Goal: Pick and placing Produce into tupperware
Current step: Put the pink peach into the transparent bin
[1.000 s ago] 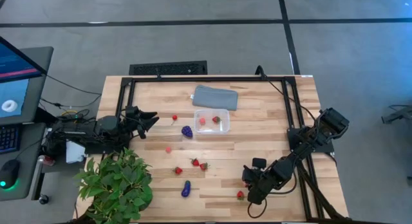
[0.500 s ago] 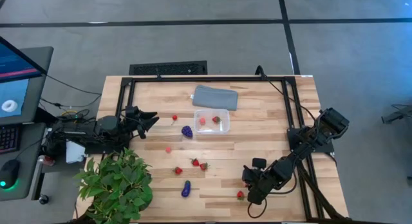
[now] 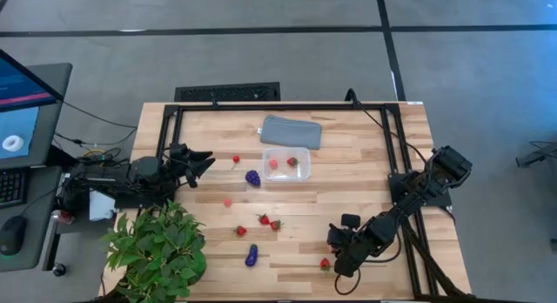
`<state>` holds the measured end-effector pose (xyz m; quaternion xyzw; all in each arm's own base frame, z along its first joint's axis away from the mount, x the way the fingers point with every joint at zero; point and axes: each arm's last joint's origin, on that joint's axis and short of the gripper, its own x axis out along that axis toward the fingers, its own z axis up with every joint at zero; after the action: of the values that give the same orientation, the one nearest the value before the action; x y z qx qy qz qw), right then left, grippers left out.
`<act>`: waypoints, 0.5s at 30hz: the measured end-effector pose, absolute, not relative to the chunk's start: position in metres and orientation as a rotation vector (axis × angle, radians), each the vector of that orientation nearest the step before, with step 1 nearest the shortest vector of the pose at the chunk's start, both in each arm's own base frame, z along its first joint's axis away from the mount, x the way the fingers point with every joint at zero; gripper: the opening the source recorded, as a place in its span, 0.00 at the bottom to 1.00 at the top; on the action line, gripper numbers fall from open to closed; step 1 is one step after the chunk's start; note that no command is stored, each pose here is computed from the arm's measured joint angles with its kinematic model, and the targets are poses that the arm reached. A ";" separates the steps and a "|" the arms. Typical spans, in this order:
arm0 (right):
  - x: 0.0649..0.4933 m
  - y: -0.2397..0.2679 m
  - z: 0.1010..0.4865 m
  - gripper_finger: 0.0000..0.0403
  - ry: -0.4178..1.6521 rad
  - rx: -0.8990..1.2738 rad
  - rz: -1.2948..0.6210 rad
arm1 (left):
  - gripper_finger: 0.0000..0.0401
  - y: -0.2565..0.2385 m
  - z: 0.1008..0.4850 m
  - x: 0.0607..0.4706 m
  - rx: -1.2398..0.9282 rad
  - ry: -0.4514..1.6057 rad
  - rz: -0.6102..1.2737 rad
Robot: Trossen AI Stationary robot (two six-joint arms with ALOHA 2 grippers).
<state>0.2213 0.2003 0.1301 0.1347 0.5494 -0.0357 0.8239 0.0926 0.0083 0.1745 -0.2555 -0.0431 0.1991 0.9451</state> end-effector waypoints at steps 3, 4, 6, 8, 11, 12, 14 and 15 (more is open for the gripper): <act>0.221 0.200 0.130 0.35 1.168 0.292 -0.079 | 0.46 0.008 0.175 0.093 -0.521 -0.088 0.406; 0.221 0.200 0.130 0.35 1.168 0.294 -0.080 | 0.46 0.008 0.175 0.093 -0.521 -0.088 0.405; 0.221 0.200 0.130 0.35 1.167 0.303 -0.087 | 0.46 0.008 0.175 0.093 -0.521 -0.088 0.405; 0.221 0.200 0.130 0.35 1.166 0.313 -0.093 | 0.46 0.008 0.175 0.093 -0.521 -0.088 0.406; 0.222 0.201 0.131 0.35 1.160 0.319 -0.090 | 0.46 0.008 0.175 0.093 -0.521 -0.089 0.406; 0.222 0.201 0.132 0.35 1.157 0.321 -0.089 | 0.46 0.008 0.175 0.093 -0.521 -0.088 0.406; 0.223 0.199 0.133 0.35 1.150 0.329 -0.091 | 0.46 0.008 0.175 0.093 -0.521 -0.088 0.406; 0.224 0.198 0.133 0.35 1.149 0.333 -0.094 | 0.46 0.008 0.175 0.093 -0.521 -0.088 0.406</act>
<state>0.2240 0.1985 0.1335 0.1568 0.5405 -0.0442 0.8254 0.0926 0.0083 0.1745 -0.2557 -0.0431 0.1991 0.9451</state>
